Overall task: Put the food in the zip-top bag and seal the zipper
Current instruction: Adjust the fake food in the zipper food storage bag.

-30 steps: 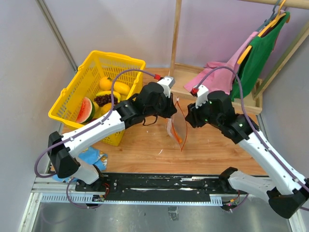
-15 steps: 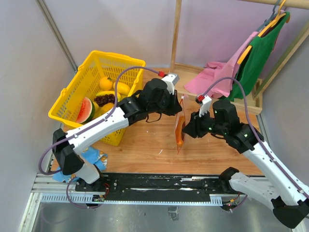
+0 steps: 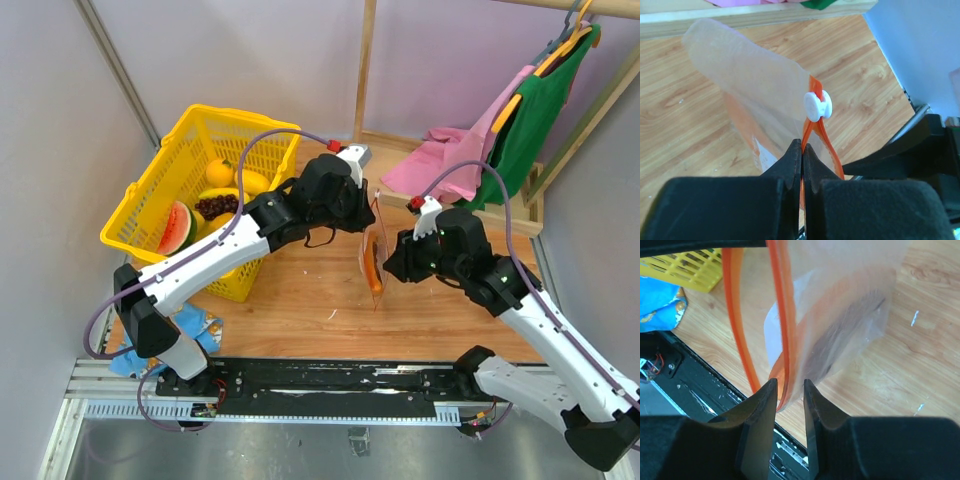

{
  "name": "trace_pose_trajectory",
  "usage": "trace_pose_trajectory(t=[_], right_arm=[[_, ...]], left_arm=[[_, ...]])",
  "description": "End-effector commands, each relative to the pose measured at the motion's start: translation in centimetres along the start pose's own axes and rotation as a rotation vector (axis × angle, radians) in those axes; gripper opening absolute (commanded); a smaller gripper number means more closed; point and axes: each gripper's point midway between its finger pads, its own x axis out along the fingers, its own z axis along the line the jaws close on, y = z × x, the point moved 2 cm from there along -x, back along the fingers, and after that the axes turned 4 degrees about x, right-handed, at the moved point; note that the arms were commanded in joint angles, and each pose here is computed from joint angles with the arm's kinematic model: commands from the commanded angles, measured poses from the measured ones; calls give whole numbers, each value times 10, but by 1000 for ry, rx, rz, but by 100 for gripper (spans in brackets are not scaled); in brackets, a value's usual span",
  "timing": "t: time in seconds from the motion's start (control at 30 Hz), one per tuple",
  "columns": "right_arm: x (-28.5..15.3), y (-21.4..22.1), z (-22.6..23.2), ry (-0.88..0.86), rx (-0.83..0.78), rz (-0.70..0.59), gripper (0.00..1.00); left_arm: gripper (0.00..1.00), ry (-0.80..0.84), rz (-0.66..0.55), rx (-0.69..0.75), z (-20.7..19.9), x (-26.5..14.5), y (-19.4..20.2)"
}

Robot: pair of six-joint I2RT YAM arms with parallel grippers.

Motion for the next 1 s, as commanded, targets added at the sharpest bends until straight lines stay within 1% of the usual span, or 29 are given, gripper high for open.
trace_pose_trajectory(t=[0.0,0.1,0.17,0.33,0.47,0.6,0.87,0.97], right_arm=[[-19,-35,20,-93,-41,-148,29],[-23,-43,30,-147,-77,-185,27],[-22,-44,33,-174,-93,-182,26],[-12,-38,44,-256,-99,-125,21],[-1,-30,44,-269,-86,-77,21],[12,-21,31,-207,-52,-41,22],[27,1,-20,84,-1,0,29],[30,6,-23,91,-3,19,31]], left_arm=[[0,-74,-39,6,8,-10,-17],[0,-68,-43,-2,7,-11,-18],[0,-61,-40,-4,6,-10,-17],[0,-53,-22,-12,5,-5,-12],[0,-45,-15,-23,4,-2,-11],[0,-24,-14,-29,0,0,-11],[0,0,-17,-40,-4,-3,-12],[0,19,-22,-46,-7,-4,-12]])
